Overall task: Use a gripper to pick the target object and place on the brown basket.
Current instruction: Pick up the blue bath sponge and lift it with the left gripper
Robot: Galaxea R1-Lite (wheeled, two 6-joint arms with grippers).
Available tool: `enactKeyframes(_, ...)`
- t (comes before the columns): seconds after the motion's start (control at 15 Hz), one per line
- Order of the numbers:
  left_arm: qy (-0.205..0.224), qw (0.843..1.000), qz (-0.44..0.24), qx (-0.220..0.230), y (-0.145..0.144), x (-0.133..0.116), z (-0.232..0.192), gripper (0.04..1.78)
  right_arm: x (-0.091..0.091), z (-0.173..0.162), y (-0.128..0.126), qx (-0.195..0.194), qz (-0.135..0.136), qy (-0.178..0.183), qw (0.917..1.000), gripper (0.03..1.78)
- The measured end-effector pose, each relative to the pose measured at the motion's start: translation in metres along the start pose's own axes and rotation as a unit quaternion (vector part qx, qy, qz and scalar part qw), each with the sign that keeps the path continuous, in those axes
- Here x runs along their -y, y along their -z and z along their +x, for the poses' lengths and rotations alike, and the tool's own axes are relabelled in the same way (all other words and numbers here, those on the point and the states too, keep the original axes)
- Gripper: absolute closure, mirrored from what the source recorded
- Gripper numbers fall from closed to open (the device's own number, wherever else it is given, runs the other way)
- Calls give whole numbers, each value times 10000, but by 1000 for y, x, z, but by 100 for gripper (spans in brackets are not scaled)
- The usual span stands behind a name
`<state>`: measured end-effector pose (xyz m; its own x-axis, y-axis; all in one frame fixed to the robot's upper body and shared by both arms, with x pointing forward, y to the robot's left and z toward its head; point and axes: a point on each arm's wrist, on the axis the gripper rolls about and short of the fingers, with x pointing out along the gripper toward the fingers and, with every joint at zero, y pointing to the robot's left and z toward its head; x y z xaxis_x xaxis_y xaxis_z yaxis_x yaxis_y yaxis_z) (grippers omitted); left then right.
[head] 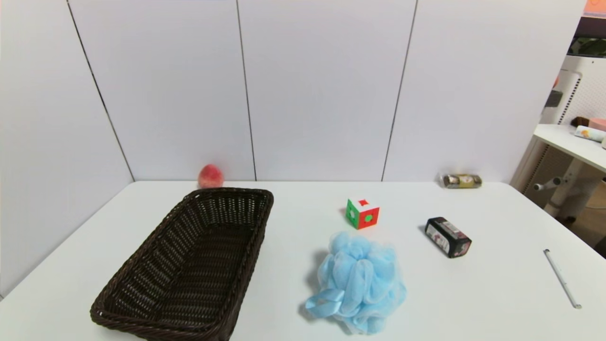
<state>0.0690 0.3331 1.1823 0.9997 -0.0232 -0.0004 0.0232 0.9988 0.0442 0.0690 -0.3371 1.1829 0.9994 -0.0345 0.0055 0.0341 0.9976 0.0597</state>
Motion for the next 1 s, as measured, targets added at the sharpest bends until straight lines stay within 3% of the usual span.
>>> enactKeyframes(0.47, -26, 10000, -32, -1, 0, 0, 0, 13, 0, 0, 0, 0, -2, 0, 10000, 12)
enactKeyframes(0.67, -191, 9987, -475, 13, 0, -1, 0, 13, 0, 0, 0, -2, 0, 2, 10000, 12)
enactKeyframes(1.0, -228, 9984, -511, -99, -3, -1, 2, 13, 0, 0, 0, -2, 0, 0, 10000, 12)
